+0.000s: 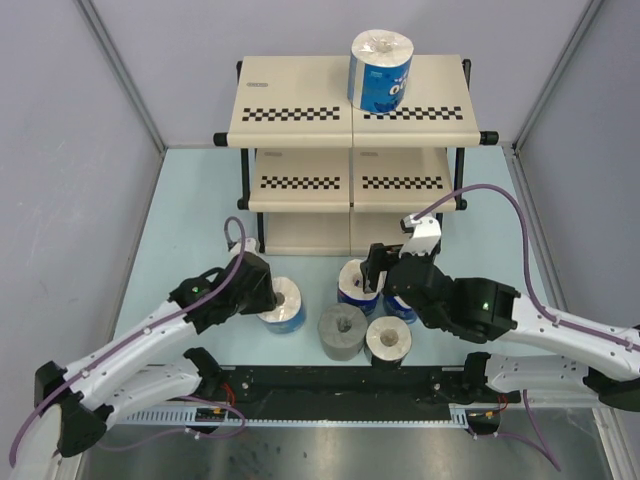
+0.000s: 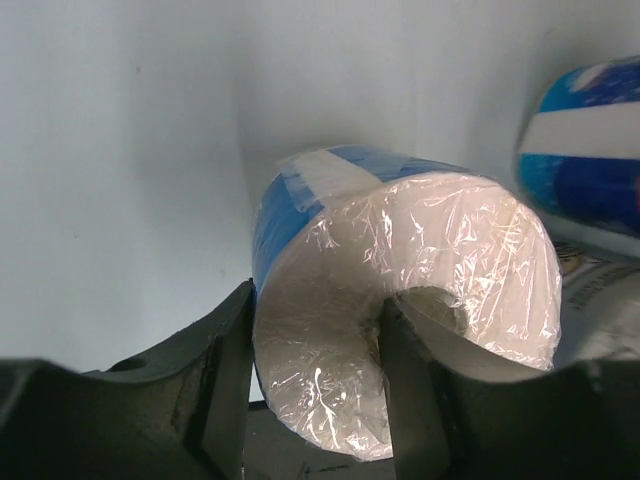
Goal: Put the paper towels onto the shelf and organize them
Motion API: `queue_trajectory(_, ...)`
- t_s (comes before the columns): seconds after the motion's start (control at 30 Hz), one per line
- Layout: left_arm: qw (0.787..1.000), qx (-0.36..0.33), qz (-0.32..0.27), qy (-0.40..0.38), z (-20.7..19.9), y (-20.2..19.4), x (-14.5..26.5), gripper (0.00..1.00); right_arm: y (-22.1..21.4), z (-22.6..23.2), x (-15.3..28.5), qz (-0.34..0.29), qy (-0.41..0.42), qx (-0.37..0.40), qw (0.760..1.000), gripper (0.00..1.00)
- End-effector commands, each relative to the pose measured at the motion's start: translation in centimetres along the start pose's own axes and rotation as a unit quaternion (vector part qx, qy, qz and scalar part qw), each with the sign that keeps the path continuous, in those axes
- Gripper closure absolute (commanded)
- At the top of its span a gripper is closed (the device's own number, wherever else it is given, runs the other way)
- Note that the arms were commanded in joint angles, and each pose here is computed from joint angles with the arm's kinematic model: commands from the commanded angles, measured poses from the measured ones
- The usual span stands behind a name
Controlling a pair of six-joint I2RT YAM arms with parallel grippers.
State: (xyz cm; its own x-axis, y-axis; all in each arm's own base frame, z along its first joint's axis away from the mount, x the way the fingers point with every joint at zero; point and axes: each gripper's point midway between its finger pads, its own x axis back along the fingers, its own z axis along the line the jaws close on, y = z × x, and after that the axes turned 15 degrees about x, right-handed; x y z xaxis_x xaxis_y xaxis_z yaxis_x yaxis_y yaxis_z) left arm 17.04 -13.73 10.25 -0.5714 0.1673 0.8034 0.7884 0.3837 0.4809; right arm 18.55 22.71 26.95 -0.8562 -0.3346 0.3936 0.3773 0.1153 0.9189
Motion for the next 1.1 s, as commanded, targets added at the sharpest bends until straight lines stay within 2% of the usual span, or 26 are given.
queue_trajectory(0.0,0.993,0.015,-0.062,-0.097,-4.9,4.9,5.7,0.69,0.5,-1.4,0.4,-0.014,-0.026,-0.021,0.999,0.15)
queue_trajectory(0.17,0.984,0.021,-0.106,-0.142,-7.2,8.8,11.3,0.69,0.8,-2.1,0.8,-0.021,-0.03,-0.029,0.999,0.15)
queue_trajectory(0.3,0.968,0.03,-0.155,-0.194,-9.8,12.9,17.4,0.69,1.1,-2.8,1.4,-0.027,-0.035,-0.036,0.998,0.15)
queue_trajectory(0.57,0.937,0.017,-0.226,-0.265,-14.2,18.6,24.8,0.68,0.7,-4.9,2.7,-0.026,-0.052,-0.054,0.997,0.15)
queue_trajectory(0.73,0.927,0.006,-0.254,-0.275,-17.0,21.3,26.3,0.68,0.4,-5.4,3.1,-0.022,-0.054,-0.06,0.996,0.15)
queue_trajectory(1.07,0.889,0.011,-0.351,-0.293,-21.7,28.4,31.7,0.67,-0.2,-6.4,3.9,-0.018,-0.058,-0.069,0.996,0.15)
